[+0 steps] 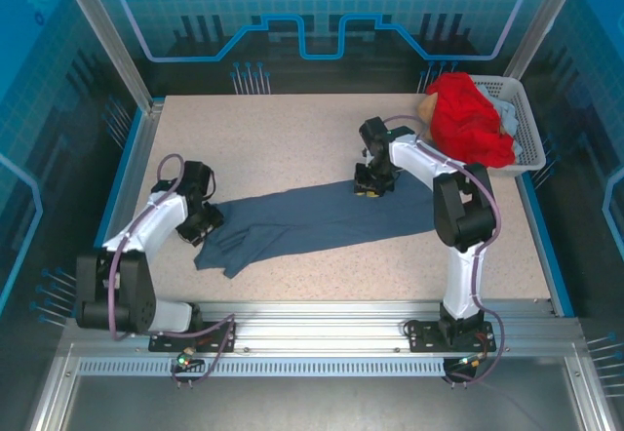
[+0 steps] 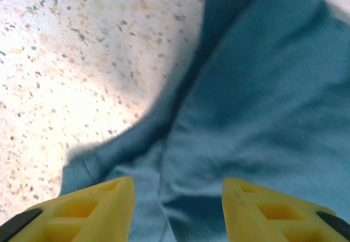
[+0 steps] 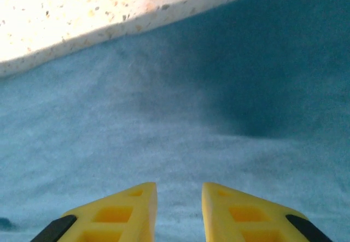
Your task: Fold and stack the t-shirts
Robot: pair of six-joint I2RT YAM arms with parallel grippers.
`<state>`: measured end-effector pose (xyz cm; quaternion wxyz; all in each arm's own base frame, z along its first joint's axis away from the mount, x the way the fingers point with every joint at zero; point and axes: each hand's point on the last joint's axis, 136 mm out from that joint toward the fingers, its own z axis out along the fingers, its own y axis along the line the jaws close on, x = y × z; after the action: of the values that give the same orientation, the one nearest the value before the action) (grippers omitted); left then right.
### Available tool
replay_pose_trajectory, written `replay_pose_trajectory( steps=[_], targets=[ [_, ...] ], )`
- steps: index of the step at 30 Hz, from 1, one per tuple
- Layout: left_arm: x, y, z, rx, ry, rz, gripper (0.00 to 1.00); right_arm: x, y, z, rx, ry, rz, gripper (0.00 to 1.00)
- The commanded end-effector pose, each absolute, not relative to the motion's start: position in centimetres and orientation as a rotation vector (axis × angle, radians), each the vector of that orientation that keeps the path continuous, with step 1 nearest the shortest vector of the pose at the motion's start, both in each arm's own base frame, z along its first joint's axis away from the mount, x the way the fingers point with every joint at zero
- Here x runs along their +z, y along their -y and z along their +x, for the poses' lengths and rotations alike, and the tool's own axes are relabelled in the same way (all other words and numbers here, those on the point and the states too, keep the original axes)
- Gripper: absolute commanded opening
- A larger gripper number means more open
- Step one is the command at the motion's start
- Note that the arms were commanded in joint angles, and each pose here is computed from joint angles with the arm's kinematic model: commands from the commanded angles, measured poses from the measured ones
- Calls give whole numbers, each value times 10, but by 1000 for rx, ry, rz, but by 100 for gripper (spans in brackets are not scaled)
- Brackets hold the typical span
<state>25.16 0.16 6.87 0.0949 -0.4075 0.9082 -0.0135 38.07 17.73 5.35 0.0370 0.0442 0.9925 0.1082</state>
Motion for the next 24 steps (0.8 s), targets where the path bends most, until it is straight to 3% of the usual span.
replay_pose_trajectory(
  steps=[1,5,10,13,19,24],
  targets=[
    [77,17,238,-161,-2690,-1195,44,70,-194,375,394,-3010,33,29],
    [66,37,226,-316,-2700,-1308,43,74,-227,361,466,-3023,-76,30],
    [100,80,278,-524,-2618,-1098,41,71,-250,344,486,-3020,-146,30],
    [87,97,300,-561,-2684,-970,40,76,-252,343,530,-2990,-148,30],
    [50,102,312,-479,-2845,-741,34,134,-288,332,909,-2732,-393,47],
    [40,106,308,-495,-2871,-677,32,159,-288,318,1009,-2664,-421,51]
  ],
)
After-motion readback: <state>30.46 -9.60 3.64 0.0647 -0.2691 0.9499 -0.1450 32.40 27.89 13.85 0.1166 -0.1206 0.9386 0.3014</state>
